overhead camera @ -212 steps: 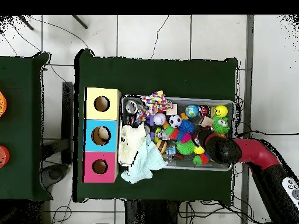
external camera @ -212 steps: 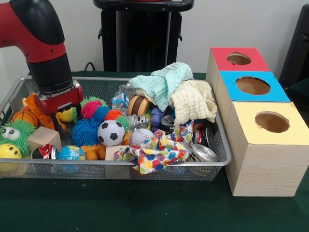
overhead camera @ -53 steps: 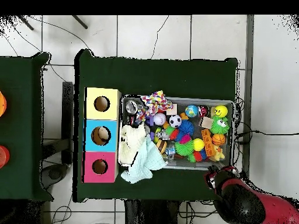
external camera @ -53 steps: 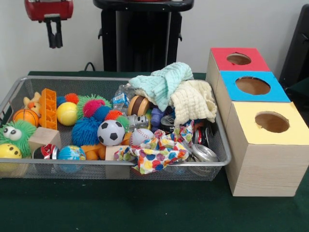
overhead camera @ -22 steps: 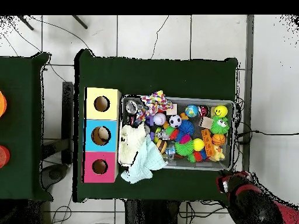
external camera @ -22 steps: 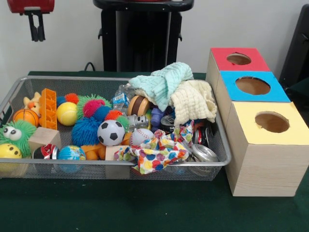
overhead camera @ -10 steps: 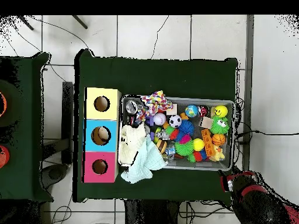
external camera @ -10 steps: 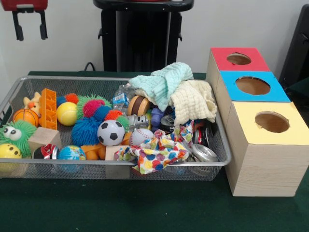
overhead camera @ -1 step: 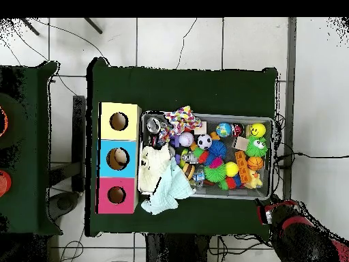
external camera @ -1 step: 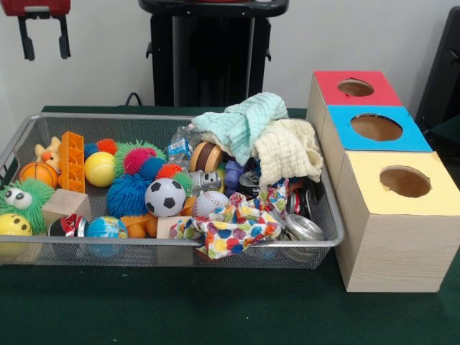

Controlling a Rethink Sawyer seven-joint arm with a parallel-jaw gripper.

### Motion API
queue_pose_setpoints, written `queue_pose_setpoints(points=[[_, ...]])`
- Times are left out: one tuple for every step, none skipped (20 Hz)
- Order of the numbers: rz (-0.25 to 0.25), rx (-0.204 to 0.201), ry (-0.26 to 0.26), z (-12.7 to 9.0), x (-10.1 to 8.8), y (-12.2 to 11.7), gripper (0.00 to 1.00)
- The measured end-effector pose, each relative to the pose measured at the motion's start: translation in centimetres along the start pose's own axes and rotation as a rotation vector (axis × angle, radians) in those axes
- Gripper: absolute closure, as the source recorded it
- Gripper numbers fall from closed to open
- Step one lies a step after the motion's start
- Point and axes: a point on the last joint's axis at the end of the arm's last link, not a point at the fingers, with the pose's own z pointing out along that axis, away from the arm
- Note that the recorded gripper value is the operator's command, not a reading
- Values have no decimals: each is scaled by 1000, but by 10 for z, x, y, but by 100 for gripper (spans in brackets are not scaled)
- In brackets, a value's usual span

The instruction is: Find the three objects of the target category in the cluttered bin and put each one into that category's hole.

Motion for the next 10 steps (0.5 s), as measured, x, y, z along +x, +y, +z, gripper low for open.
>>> queue_pose_setpoints(points=[[0, 0, 0, 0, 0, 0, 0], [0, 0, 0, 0, 0, 0, 0], [0, 0, 0, 0, 0, 0, 0], [-1, 0, 0, 0, 0, 0, 0], [-1, 1, 0, 0, 0, 0, 0], [-1, -1, 0, 1, 0, 0, 0], [-1, -1, -1, 1, 0, 0, 0], [-1, -3, -2, 2, -1, 0, 0], [-1, -9, -4, 4, -2, 1, 0], [-2, -12, -5, 6, -4, 1, 0]])
